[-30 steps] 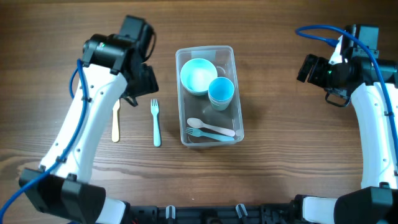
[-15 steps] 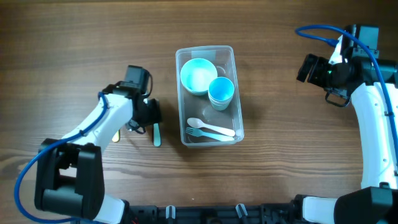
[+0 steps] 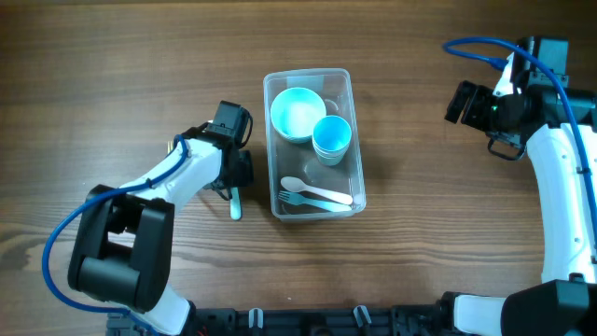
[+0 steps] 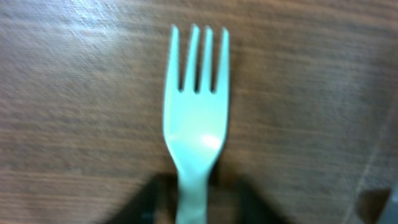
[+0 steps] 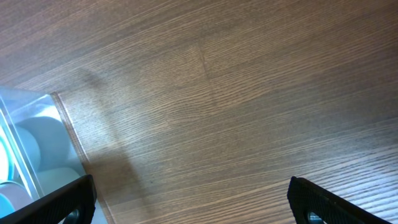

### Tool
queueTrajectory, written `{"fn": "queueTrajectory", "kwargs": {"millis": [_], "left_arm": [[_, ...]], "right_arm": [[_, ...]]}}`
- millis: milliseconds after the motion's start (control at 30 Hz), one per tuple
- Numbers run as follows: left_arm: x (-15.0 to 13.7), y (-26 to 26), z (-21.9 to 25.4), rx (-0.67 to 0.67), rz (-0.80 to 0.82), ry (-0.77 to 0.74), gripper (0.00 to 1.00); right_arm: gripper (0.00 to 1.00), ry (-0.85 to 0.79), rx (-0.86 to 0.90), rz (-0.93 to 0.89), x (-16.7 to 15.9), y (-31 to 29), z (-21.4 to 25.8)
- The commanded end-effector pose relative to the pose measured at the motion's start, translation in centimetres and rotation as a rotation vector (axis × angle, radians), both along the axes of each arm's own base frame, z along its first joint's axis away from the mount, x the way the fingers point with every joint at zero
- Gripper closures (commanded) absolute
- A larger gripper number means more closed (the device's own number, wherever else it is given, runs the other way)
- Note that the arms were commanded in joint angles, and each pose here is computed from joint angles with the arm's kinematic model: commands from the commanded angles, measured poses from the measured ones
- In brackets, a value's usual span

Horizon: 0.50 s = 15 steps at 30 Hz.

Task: Pack container
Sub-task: 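Grasp the green fork with the left gripper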

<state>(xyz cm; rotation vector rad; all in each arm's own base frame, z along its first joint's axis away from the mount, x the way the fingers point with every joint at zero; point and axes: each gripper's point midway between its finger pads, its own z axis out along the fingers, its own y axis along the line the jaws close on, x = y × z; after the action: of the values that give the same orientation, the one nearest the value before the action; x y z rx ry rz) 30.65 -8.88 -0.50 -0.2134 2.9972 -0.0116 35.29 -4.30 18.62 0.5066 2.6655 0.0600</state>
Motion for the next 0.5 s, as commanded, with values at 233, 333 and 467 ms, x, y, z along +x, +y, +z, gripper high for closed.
{"fn": "queueTrajectory", "kwargs": {"millis": [233, 333, 467], "left_arm": [[0.7, 0.6, 7.1, 0.042, -0.041, 0.000, 0.96], [2.1, -0.3, 13.9, 0.025, -0.141, -0.118, 0.96], [2.5, -5.0, 22.5, 0.003, -0.423, -0.342, 0.96]], "right_arm": [[0.00, 0.000, 0.011, -0.016, 0.0, -0.1, -0.1], [0.01, 0.000, 0.011, -0.016, 0.0, -0.1, -0.1], [0.00, 0.000, 0.011, -0.016, 0.0, -0.1, -0.1]]}}
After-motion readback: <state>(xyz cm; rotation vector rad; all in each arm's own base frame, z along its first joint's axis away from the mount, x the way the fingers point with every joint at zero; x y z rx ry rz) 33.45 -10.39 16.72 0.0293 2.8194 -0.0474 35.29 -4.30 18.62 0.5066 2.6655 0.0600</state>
